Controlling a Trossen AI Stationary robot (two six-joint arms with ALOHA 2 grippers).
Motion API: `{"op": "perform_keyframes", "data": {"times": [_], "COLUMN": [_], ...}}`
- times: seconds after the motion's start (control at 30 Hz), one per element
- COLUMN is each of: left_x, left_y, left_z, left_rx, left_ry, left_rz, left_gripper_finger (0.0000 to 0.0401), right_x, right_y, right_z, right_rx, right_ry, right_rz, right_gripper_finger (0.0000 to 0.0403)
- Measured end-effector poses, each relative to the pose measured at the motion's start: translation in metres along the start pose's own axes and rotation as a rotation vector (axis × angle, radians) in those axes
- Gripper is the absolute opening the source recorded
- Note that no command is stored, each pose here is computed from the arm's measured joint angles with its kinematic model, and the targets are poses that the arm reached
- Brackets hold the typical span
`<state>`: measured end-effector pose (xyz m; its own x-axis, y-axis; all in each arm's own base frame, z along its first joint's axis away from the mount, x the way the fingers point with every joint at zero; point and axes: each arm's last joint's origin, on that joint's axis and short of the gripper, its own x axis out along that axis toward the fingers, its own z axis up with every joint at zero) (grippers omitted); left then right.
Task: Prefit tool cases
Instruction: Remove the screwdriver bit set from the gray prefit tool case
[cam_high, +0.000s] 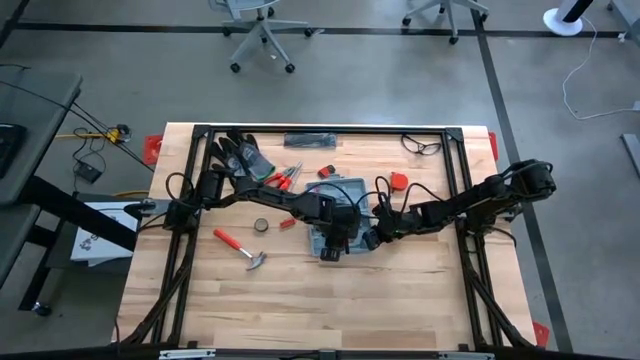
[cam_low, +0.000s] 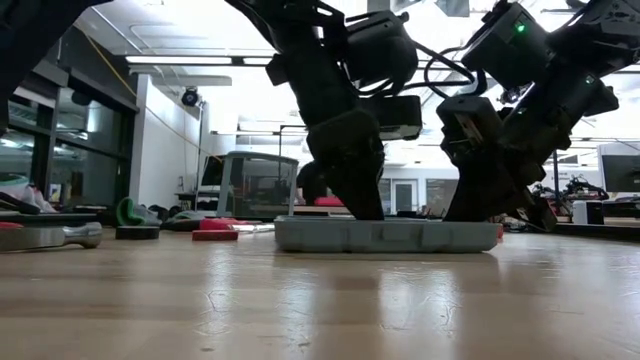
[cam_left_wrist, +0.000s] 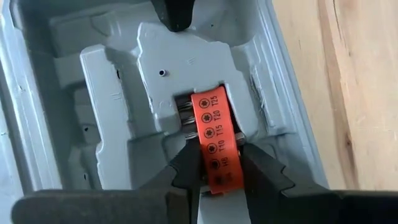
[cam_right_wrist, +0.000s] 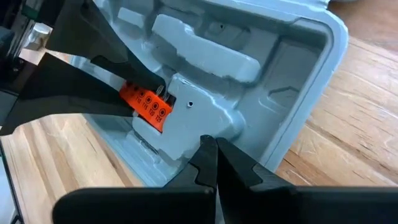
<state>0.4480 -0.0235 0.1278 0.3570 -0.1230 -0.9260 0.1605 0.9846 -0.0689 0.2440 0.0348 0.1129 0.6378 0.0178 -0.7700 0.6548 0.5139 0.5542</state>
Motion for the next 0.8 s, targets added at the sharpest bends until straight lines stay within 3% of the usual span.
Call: {"op": "perform_keyframes", "data": {"times": [0.33,0.8], "left_x": [-0.045,-0.049], "left_y": [-0.001,0.005], "left_z": [0.009,0.011], "left_rx": [-0.001,-0.011], "left_ry": [-0.076,-0.111], "left_rz": [0.043,0.029], "left_gripper_finger": [0.0050,0.0046], "right_x": [0.000,0.000], "right_y": [-0.001,0.002], "right_z": [0.000,0.001], "right_rx": [-0.001,0.001], "right_ry": [-0.003,-0.030], "right_rz": [-0.013,0.018], "right_gripper_finger": [0.0000,0.0000]}}
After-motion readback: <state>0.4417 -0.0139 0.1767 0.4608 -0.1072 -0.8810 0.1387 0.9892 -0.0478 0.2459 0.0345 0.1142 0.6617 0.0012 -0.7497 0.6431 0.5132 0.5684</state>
